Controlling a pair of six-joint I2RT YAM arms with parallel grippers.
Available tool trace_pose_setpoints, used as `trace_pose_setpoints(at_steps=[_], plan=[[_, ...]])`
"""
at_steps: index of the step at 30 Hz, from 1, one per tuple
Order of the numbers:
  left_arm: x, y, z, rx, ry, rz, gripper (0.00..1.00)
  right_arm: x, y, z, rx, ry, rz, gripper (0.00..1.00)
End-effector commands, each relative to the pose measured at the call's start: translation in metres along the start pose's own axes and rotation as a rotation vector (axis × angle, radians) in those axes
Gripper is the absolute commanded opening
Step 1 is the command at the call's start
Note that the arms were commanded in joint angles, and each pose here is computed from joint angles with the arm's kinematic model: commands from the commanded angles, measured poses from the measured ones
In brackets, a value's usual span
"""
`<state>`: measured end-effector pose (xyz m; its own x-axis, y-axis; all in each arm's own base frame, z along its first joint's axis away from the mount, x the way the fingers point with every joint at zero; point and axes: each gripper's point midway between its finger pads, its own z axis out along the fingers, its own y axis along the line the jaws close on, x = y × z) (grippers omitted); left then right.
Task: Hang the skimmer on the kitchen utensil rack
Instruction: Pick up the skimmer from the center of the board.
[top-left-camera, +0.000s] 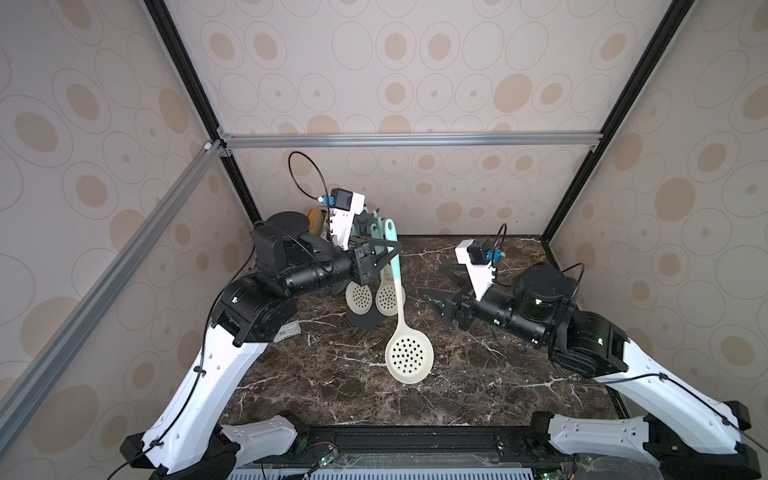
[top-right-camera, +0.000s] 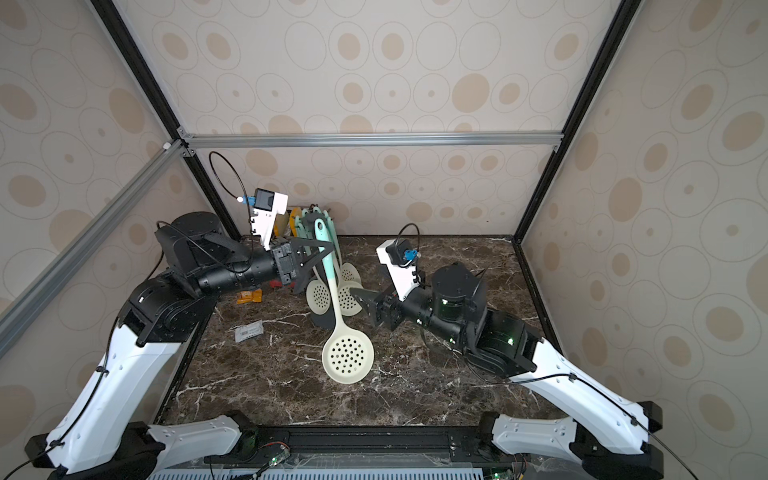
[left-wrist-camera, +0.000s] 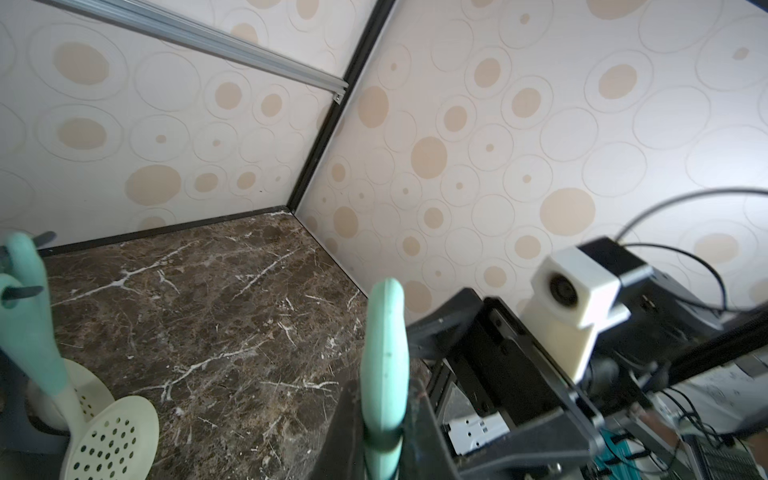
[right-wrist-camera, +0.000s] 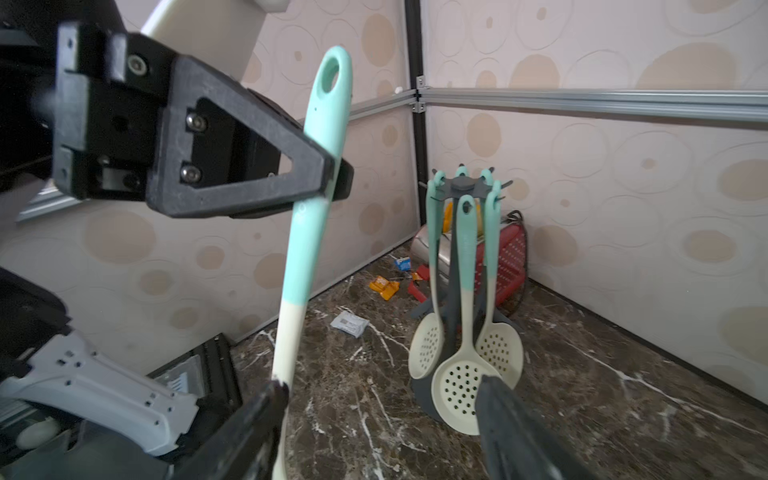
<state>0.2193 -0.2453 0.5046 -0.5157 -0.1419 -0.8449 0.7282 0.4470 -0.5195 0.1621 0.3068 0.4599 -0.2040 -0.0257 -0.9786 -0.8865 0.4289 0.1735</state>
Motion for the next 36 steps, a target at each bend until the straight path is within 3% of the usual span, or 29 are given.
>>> trace_pose_setpoints(at_steps=[1, 8, 17, 31, 36], plan=[[-0.008, -0.030, -0.015, 0.143, -0.006, 0.048, 0.00, -0.007, 0.043, -0.001, -0.354, 0.019, 0.128, 0.77], [-0.012, -0.044, -0.019, 0.217, -0.022, 0.044, 0.00, -0.041, 0.070, 0.004, -0.578, -0.074, 0.206, 0.77], [-0.020, -0.060, -0.027, 0.283, -0.063, 0.052, 0.00, -0.053, 0.064, 0.019, -0.614, -0.163, 0.332, 0.45], [-0.023, -0.055, -0.027, 0.250, -0.081, 0.054, 0.00, -0.048, 0.071, 0.020, -0.670, -0.150, 0.361, 0.26], [-0.023, -0.052, -0.025, 0.241, -0.082, 0.049, 0.00, -0.050, 0.077, 0.022, -0.708, -0.153, 0.373, 0.26]])
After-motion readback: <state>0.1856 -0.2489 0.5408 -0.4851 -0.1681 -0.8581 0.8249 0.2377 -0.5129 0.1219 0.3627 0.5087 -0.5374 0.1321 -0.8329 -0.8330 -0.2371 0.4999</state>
